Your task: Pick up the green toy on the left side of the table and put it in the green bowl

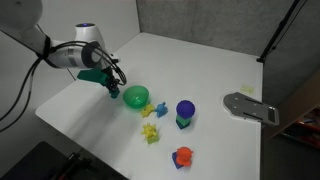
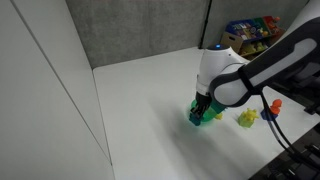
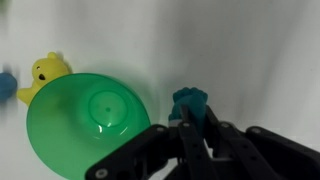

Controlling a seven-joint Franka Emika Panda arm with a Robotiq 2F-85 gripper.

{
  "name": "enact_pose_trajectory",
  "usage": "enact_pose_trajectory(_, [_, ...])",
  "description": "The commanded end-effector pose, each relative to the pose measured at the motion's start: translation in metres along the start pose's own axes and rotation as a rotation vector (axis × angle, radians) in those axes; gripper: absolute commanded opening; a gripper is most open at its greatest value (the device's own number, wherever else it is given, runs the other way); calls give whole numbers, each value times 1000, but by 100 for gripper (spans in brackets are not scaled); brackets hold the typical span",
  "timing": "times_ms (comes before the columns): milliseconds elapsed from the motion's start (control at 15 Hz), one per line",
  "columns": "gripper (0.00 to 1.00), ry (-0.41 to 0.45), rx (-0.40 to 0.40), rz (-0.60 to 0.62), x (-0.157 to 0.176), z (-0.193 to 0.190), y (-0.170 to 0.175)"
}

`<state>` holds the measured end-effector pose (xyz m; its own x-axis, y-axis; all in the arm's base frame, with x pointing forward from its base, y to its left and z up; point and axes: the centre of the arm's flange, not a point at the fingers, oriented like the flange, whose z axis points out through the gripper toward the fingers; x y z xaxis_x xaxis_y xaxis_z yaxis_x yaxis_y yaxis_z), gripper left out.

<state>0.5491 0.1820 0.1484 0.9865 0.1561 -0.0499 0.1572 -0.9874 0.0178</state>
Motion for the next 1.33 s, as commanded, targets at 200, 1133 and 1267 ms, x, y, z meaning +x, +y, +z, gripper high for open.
enact_pose_trajectory(200, [3, 44, 9, 45, 25, -58, 24])
enact_pose_trajectory(1133, [43, -9, -64, 192, 27, -13, 124])
enact_pose_trajectory(1267, [61, -16, -65, 200, 26, -13, 129])
